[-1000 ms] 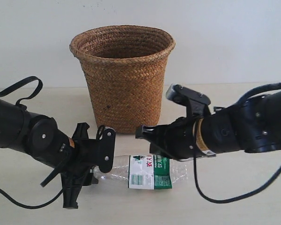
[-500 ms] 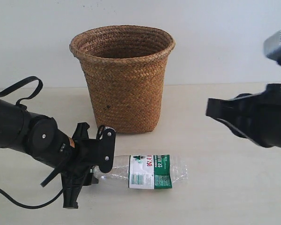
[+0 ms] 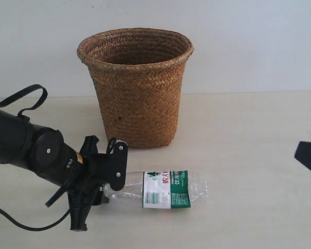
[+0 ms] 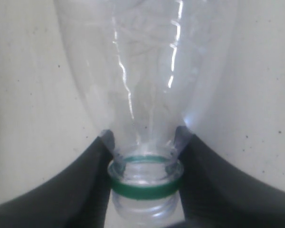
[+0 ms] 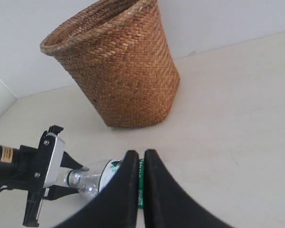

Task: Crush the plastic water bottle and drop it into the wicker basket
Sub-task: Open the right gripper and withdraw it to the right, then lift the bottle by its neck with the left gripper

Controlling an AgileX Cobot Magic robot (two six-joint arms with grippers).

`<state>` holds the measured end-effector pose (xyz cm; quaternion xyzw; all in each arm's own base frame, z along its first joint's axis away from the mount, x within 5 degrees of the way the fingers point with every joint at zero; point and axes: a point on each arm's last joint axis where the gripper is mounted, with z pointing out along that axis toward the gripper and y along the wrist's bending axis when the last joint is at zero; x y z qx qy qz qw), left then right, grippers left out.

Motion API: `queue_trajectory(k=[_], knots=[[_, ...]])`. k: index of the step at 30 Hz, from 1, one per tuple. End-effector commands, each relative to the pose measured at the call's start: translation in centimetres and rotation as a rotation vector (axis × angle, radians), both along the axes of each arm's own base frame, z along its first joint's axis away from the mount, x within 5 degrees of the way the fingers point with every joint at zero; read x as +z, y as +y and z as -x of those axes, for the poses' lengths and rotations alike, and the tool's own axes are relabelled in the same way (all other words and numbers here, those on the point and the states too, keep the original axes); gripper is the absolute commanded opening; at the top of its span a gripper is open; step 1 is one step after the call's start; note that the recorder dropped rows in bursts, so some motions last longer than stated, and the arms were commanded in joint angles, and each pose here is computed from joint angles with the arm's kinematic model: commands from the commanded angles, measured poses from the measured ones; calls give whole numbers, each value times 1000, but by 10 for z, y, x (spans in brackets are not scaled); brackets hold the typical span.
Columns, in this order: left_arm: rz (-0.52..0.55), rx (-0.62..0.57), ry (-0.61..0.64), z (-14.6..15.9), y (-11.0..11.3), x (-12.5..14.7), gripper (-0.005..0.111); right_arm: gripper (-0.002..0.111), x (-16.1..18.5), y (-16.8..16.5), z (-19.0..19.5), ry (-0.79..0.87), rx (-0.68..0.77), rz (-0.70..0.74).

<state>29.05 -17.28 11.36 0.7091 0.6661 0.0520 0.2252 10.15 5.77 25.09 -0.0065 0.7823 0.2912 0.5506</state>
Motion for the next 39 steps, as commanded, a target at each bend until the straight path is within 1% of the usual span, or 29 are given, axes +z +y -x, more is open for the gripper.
queue_trajectory(k=[1, 4, 6, 8, 11, 15, 20, 26, 31, 34, 36, 39], knots=[[20, 16, -10, -1, -3, 3, 4, 0, -3, -18, 13, -84, -82, -16], [23, 17, -15, -1, -3, 4, 4, 0, 0, -30, 27, -176, -108, -71], [23, 17, -17, -1, -3, 4, 4, 0, 4, -36, 36, -233, -110, -141], [26, 23, -15, -1, -3, 4, 4, 0, 6, -40, 45, -305, -93, -163], [29, 30, -13, -1, -3, 4, 4, 0, 5, -46, 54, -371, -93, -193], [28, 30, -10, -1, -3, 4, 4, 0, -5, -48, 51, -347, -126, -183], [28, 30, -10, -1, -3, 4, 4, 0, -12, -45, 51, -329, -100, -174], [34, 44, -7, -1, -3, 4, 4, 0, -12, -44, 51, -367, -84, -98], [37, 50, -5, -1, -3, 4, 4, 0, -12, -44, 51, -364, -89, -102], [45, 77, 10, -1, -3, 3, 4, 0, -12, -44, 51, -364, -89, -102], [38, 75, 26, 1, -2, 4, 4, 0, -12, -44, 51, -363, -89, -104], [61, 81, -4, 1, -2, 17, 4, 0, -12, -44, 51, -363, -89, -104]])
